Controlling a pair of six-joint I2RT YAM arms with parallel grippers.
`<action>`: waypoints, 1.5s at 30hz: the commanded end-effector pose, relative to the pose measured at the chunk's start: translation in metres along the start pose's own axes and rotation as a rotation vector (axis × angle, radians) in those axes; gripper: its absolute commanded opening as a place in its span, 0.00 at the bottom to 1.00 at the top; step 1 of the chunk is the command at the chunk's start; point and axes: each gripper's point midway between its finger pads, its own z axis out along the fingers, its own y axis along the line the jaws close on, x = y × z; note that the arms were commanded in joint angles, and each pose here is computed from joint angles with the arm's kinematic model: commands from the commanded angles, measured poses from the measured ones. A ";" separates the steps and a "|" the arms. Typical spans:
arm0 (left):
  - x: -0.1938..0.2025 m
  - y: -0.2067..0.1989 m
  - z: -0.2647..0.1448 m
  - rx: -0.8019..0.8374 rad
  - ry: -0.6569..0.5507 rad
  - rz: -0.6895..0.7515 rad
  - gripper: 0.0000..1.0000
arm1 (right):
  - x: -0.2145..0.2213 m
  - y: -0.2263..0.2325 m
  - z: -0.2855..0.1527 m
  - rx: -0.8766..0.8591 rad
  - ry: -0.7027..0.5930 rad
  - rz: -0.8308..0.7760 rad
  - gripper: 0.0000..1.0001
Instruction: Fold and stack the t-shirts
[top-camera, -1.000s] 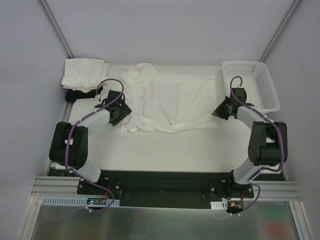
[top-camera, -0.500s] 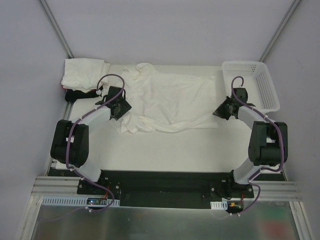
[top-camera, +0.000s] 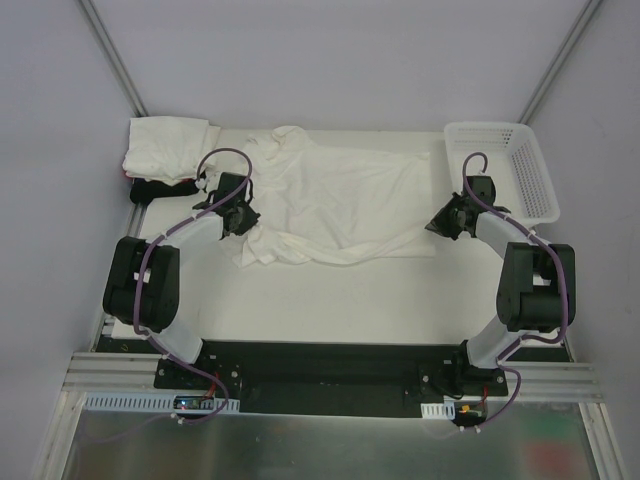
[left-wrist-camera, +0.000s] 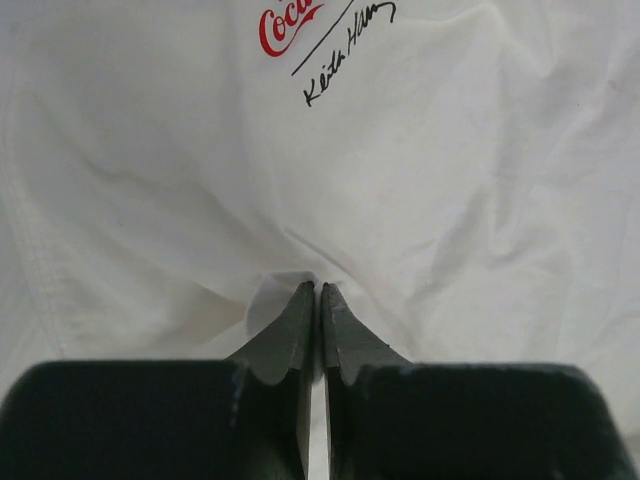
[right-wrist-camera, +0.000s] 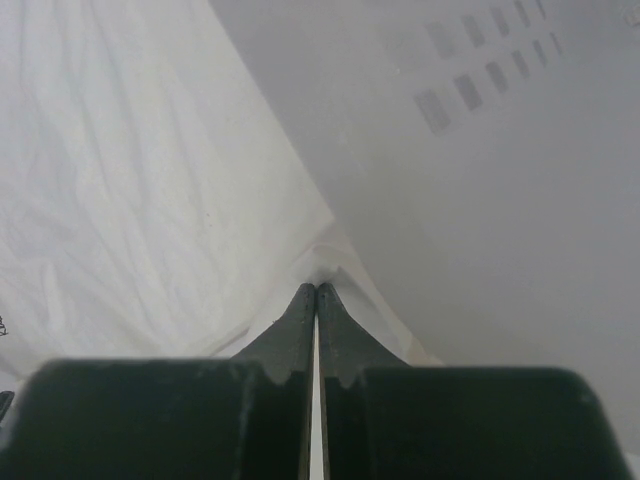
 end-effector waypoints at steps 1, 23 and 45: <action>-0.001 -0.009 0.000 0.027 -0.007 0.016 0.00 | -0.014 0.006 -0.007 -0.020 -0.049 0.000 0.01; -0.134 -0.068 -0.101 0.097 -0.416 0.115 0.00 | -0.023 -0.001 -0.015 0.012 -0.090 0.001 0.01; -0.182 -0.065 -0.166 0.098 -0.593 0.119 0.00 | -0.041 0.022 -0.046 -0.044 -0.162 -0.007 0.01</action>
